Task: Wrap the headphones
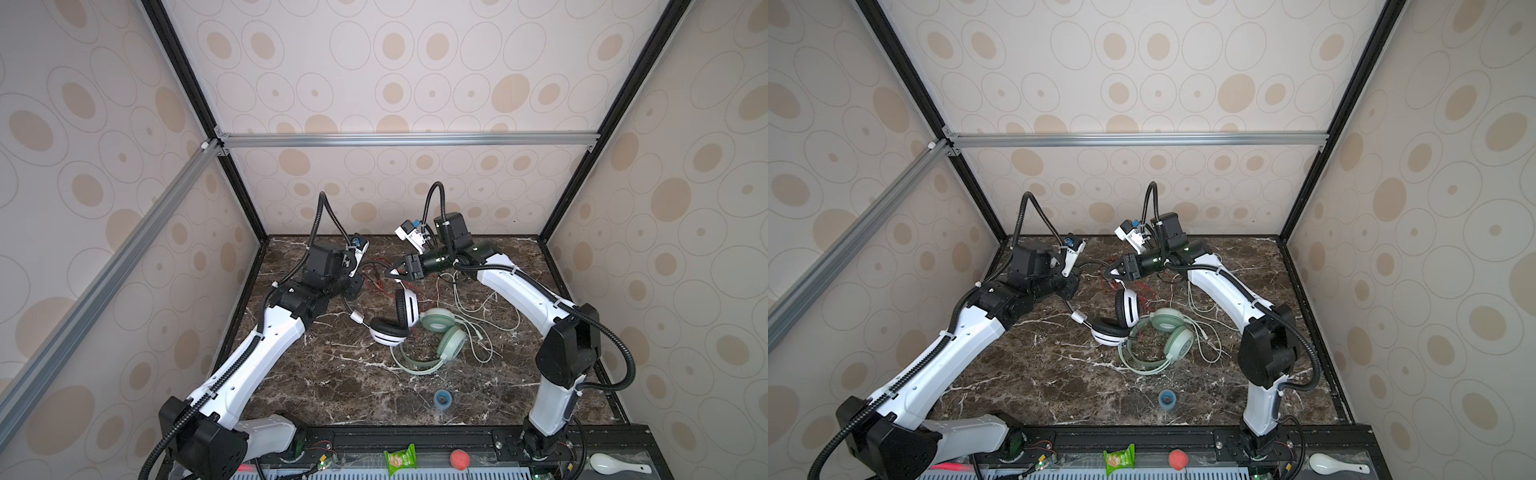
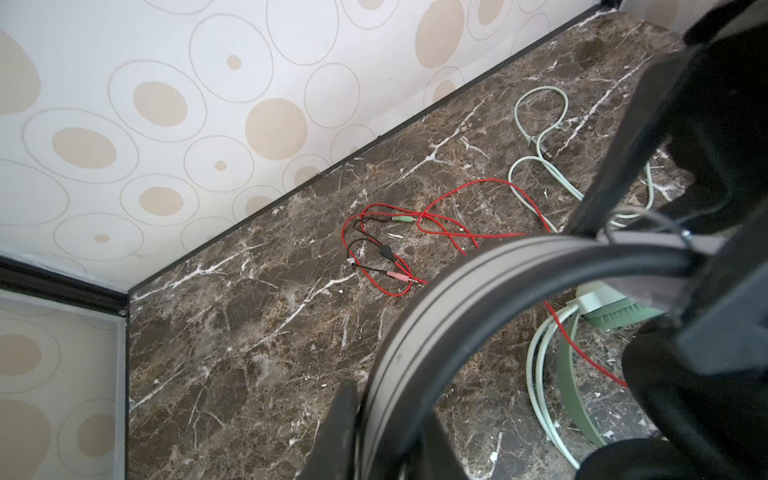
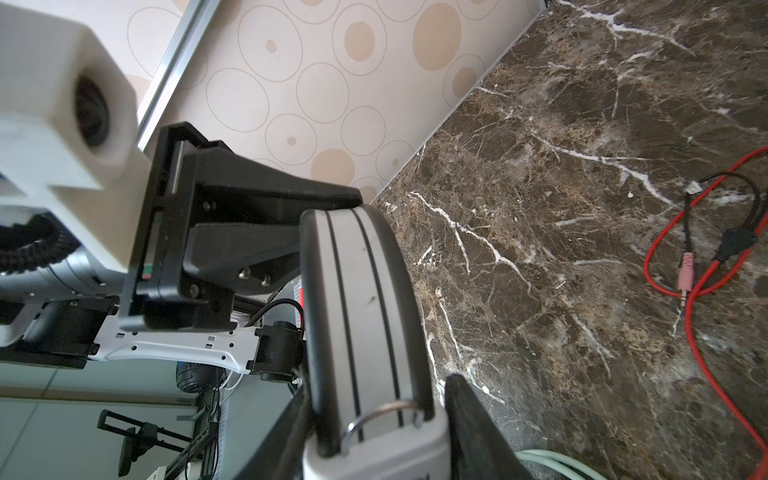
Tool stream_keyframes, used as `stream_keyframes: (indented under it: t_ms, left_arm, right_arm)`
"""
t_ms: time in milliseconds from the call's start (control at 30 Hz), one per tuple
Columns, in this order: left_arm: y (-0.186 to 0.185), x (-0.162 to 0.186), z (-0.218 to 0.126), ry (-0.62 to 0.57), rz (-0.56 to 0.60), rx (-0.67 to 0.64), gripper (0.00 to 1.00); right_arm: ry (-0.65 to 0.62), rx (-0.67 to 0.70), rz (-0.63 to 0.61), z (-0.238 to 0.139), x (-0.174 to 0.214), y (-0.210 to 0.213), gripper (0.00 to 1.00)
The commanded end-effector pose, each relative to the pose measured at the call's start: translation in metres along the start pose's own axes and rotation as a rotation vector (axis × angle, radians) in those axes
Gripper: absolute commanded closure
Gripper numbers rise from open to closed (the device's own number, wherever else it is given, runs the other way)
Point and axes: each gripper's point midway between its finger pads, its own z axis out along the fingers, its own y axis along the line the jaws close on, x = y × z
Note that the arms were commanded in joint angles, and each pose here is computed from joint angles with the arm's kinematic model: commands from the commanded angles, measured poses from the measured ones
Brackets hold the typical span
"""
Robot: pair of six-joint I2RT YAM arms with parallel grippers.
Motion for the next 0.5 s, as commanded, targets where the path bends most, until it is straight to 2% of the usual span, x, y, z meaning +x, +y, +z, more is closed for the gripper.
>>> stream_keyframes:
  t_ms: [0, 133, 167, 467]
  left_arm:
    - [-0.001, -0.012, -0.009, -0.071, -0.072, 0.007, 0.63]
    - [0.001, 0.01, -0.006, -0.028, -0.165, -0.024, 0.11]
    - [0.004, 0.015, -0.008, -0.022, -0.198, -0.044, 0.04]
    - [0.008, 0.047, -0.022, -0.014, -0.516, -0.026, 0.02]
  right_arm:
    - [0.004, -0.013, -0.002, 0.007, -0.001, 0.002, 1.0]
    - [-0.008, 0.085, -0.023, 0.003, -0.004, -0.009, 1.0]
    - [-0.015, 0.122, -0.028, 0.001, -0.005, -0.015, 1.0]
    - [-0.08, 0.362, -0.123, -0.009, -0.031, -0.045, 1.0]
